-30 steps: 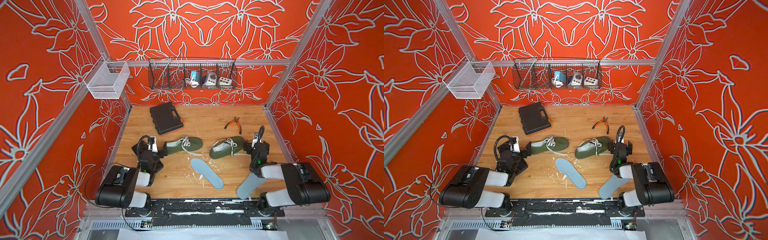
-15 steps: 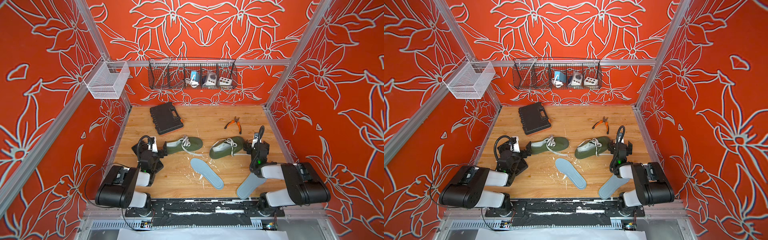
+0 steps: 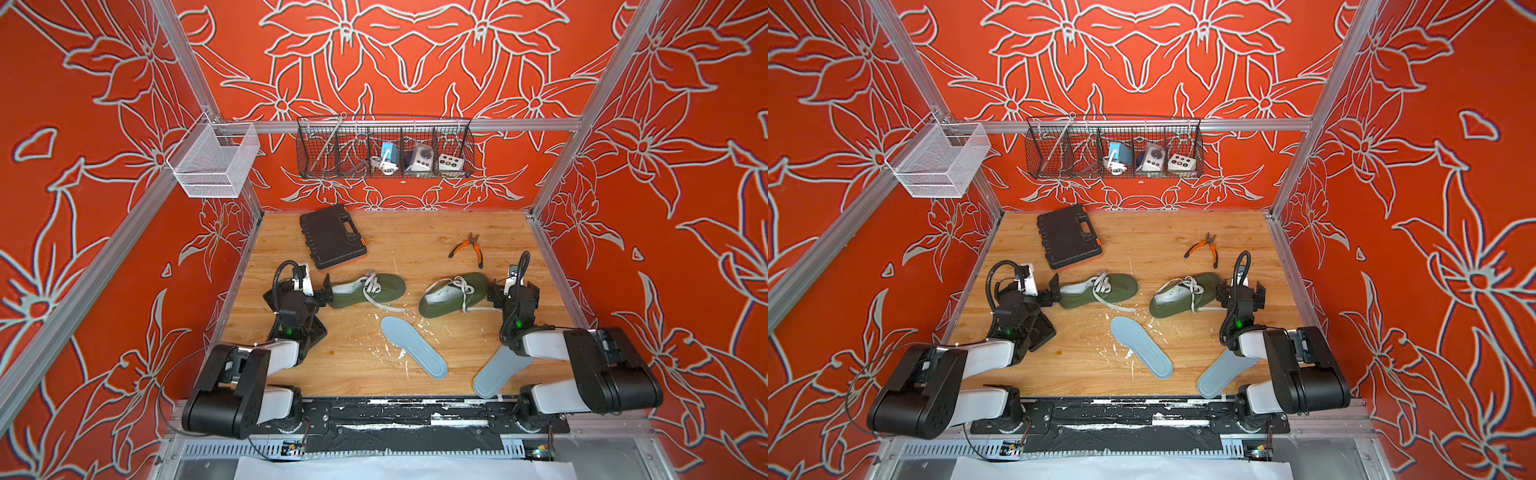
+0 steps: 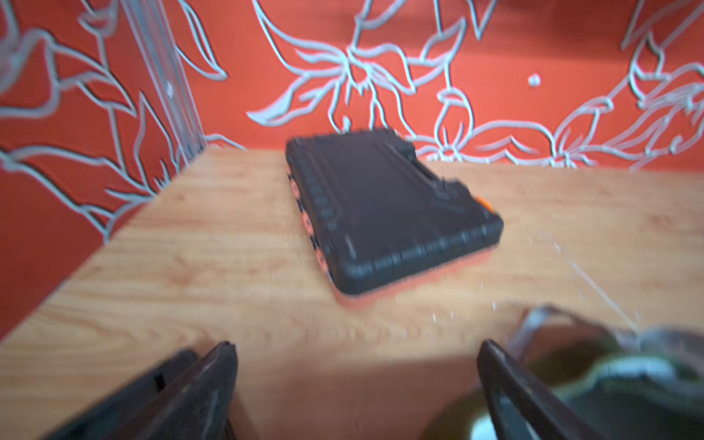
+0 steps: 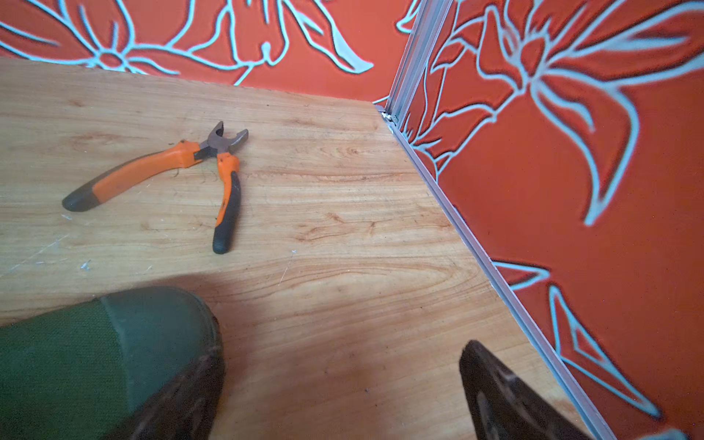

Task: Insert the insole into the shoe
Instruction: Adjust the shoe at the center of the board.

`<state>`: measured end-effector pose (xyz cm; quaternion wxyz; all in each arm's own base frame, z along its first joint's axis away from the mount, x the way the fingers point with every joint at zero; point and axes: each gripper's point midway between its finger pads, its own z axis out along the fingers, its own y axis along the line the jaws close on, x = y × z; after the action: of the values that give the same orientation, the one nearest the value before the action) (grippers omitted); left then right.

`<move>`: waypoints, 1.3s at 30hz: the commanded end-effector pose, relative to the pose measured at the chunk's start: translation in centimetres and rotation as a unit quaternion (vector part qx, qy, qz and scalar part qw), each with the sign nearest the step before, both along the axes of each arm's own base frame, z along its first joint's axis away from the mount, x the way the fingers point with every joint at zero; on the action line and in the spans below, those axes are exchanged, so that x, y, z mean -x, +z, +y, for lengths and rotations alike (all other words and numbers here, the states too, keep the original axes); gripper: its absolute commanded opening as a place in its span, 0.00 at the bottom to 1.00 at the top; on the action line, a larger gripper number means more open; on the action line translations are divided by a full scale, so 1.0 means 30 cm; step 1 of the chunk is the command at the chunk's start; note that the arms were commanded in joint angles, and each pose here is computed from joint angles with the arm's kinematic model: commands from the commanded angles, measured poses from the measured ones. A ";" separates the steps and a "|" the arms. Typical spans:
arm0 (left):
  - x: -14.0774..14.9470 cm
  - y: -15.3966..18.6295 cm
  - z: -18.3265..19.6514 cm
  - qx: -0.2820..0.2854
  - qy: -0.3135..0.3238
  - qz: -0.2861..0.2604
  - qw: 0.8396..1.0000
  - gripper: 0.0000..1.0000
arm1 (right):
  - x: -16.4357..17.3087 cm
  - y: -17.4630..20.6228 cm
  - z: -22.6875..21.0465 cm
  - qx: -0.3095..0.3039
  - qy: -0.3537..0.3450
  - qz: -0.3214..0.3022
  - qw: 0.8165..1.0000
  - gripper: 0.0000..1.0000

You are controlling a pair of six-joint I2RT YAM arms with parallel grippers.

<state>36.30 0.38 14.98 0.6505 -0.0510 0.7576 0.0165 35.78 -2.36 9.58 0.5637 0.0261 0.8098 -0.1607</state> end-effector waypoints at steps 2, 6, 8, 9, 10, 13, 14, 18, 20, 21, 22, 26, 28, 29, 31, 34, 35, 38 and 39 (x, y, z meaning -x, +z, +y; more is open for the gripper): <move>0.002 0.058 0.026 0.017 0.033 0.001 0.999 0.97 | -0.008 0.035 -0.010 -0.003 -0.009 -0.016 1.000 0.98; -0.009 0.119 0.011 0.037 0.025 0.002 0.999 0.98 | -0.011 0.074 0.007 -0.001 0.008 -0.015 1.000 0.98; -0.001 0.143 0.006 0.046 0.027 -0.002 0.999 0.97 | -0.014 0.118 0.006 -0.002 0.005 0.005 1.000 0.98; 0.002 0.151 0.000 0.049 0.023 -0.005 0.998 0.98 | -0.015 0.138 0.003 0.000 0.002 0.005 1.000 0.98; 0.004 0.157 -0.008 0.057 0.019 -0.006 0.998 0.98 | -0.012 0.161 -0.005 0.001 -0.005 0.004 1.000 0.98; -0.003 0.167 -0.048 0.075 -0.002 0.002 0.997 0.98 | 0.025 0.229 -0.051 -0.020 -0.060 0.000 0.998 0.98; -0.007 0.167 -0.069 0.075 -0.014 0.010 0.997 0.98 | 0.041 0.248 -0.066 -0.034 -0.082 0.012 0.996 0.98; -0.007 0.160 -0.153 0.097 -0.053 0.034 0.993 0.98 | 0.100 0.286 -0.072 -0.075 -0.129 0.090 0.985 0.98; 0.003 0.164 -0.208 0.110 -0.079 0.036 0.990 0.98 | 0.130 0.286 -0.048 -0.095 -0.134 0.125 0.979 0.98; 0.009 0.162 -0.231 0.112 -0.089 0.038 0.989 0.97 | 0.150 0.277 -0.027 -0.112 -0.133 0.143 0.974 0.98; 0.013 0.164 -0.259 0.111 -0.100 0.039 0.988 0.98 | 0.170 0.268 0.000 -0.132 -0.126 0.158 0.970 0.99; 0.024 0.169 -0.390 0.103 -0.154 0.049 0.982 0.98 | 0.257 0.246 0.111 -0.187 -0.109 0.188 0.958 0.94; 0.035 0.166 -0.450 0.098 -0.176 0.050 0.978 0.98 | 0.293 0.234 0.167 -0.218 -0.101 0.203 0.949 0.94; 0.041 0.166 -0.481 0.097 -0.189 0.049 0.976 0.98 | 0.313 0.221 0.196 -0.238 -0.101 0.215 0.942 0.94; 0.048 0.160 -0.528 0.097 -0.209 0.051 0.972 0.98 | 0.342 0.189 0.247 -0.276 -0.103 0.241 0.925 0.94; 0.061 0.161 -0.609 0.090 -0.258 0.057 0.960 0.98 | 0.373 0.164 0.309 -0.327 -0.114 0.259 0.902 0.94; 0.066 0.162 -0.635 0.087 -0.272 0.061 0.956 0.97 | 0.378 0.163 0.323 -0.339 -0.119 0.258 0.897 0.94; 0.082 0.163 -0.679 0.090 -0.299 0.060 0.948 0.98 | 0.379 0.172 0.363 -0.365 -0.124 0.255 0.887 0.92; 0.085 0.161 -0.685 0.092 -0.302 0.059 0.947 0.98 | 0.375 0.174 0.377 -0.373 -0.125 0.256 0.883 0.92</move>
<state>34.00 -18.63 18.32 0.5601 0.0971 0.7928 -0.2199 25.01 7.94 14.28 0.2835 0.2305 0.9294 0.0523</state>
